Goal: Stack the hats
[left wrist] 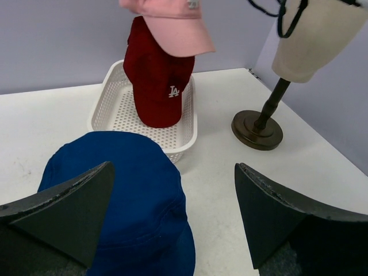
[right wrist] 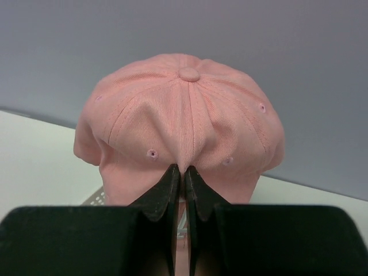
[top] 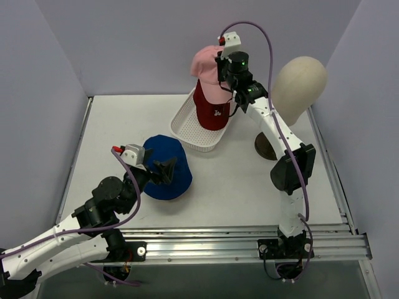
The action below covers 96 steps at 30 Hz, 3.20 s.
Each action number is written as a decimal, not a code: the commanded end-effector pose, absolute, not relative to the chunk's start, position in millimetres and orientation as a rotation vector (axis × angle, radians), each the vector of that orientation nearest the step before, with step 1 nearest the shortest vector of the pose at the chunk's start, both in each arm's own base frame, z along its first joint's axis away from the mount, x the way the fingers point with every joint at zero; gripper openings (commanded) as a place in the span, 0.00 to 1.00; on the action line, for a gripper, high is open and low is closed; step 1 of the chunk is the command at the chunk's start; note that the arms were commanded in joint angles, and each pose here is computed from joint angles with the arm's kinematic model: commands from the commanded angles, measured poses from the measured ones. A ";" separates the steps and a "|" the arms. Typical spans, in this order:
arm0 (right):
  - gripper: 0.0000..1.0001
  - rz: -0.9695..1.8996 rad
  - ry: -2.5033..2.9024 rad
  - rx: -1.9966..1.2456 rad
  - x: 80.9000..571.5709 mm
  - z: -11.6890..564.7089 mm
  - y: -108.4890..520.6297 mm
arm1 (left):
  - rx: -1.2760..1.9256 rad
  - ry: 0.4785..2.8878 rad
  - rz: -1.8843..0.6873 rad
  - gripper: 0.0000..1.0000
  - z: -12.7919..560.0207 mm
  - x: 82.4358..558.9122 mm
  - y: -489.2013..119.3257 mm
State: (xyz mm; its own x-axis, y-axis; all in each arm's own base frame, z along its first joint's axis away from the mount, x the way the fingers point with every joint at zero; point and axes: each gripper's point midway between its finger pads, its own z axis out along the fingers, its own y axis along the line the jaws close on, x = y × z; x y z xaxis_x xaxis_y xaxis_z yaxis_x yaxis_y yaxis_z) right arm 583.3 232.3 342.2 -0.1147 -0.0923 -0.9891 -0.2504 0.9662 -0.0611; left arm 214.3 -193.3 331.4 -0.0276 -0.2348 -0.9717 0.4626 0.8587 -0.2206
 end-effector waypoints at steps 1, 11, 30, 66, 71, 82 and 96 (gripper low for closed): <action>0.00 0.133 1.580 -0.216 563.1 400.4 221.8 | 0.133 1.459 -0.532 0.94 342.4 219.5 -184.3; 0.00 0.064 1.510 -0.086 492.7 487.0 203.0 | 0.072 1.443 -0.471 0.94 339.5 222.9 -166.9; 0.00 -0.128 1.368 0.305 323.4 599.8 58.1 | 0.050 1.440 -0.460 0.94 336.5 223.6 -161.8; 0.00 -0.404 1.559 0.579 410.8 491.9 13.5 | 0.029 1.431 -0.465 0.94 337.1 221.1 -155.3; 0.00 -0.420 1.587 0.563 419.4 480.5 16.1 | 0.031 1.433 -0.463 0.94 337.2 221.3 -155.6; 0.08 -0.420 1.616 0.517 431.4 469.7 23.3 | 0.026 1.429 -0.464 0.94 337.8 220.6 -153.5; 0.31 -0.357 1.520 0.591 405.5 506.2 -0.1 | 0.054 1.426 -0.489 0.94 340.8 218.6 -159.7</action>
